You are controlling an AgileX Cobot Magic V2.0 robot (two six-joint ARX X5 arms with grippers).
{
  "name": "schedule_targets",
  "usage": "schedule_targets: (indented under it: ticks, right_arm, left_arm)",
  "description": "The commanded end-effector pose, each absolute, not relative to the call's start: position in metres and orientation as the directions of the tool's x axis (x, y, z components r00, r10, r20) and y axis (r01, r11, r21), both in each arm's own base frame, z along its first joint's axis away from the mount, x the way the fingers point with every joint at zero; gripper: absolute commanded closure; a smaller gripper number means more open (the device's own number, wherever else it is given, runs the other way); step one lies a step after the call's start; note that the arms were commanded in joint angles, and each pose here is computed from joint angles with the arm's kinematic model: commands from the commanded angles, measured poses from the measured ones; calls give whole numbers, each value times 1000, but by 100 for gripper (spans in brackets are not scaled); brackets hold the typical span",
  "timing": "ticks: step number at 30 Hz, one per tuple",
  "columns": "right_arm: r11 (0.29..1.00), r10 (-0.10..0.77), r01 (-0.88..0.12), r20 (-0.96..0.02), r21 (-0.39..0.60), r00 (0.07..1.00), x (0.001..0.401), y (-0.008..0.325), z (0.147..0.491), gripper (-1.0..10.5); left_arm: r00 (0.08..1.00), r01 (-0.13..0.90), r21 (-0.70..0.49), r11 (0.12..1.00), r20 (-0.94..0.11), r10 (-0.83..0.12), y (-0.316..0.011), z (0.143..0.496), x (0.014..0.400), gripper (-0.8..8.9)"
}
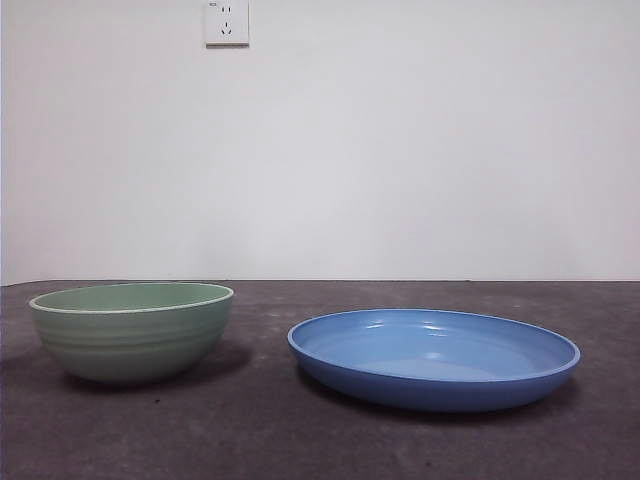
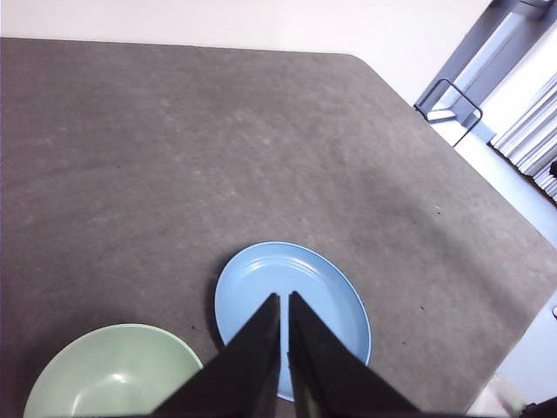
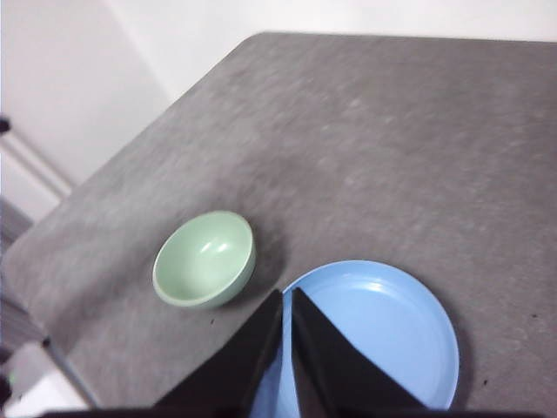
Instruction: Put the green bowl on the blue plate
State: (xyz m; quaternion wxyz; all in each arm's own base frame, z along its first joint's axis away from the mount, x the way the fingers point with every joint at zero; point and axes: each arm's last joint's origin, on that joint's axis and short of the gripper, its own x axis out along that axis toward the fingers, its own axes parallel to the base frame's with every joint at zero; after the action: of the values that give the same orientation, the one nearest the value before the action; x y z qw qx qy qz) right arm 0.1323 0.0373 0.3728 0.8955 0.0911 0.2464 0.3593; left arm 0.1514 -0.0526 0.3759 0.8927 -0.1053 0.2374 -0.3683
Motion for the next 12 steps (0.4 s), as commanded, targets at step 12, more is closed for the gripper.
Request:
schedule_targets:
  ticks: [12]
  right_arm:
    - [713,698,-630,-410,310,588,129,40,372,863]
  left_arm:
    - [609,633,-342,694,-333,-720,-55,382,151,624]
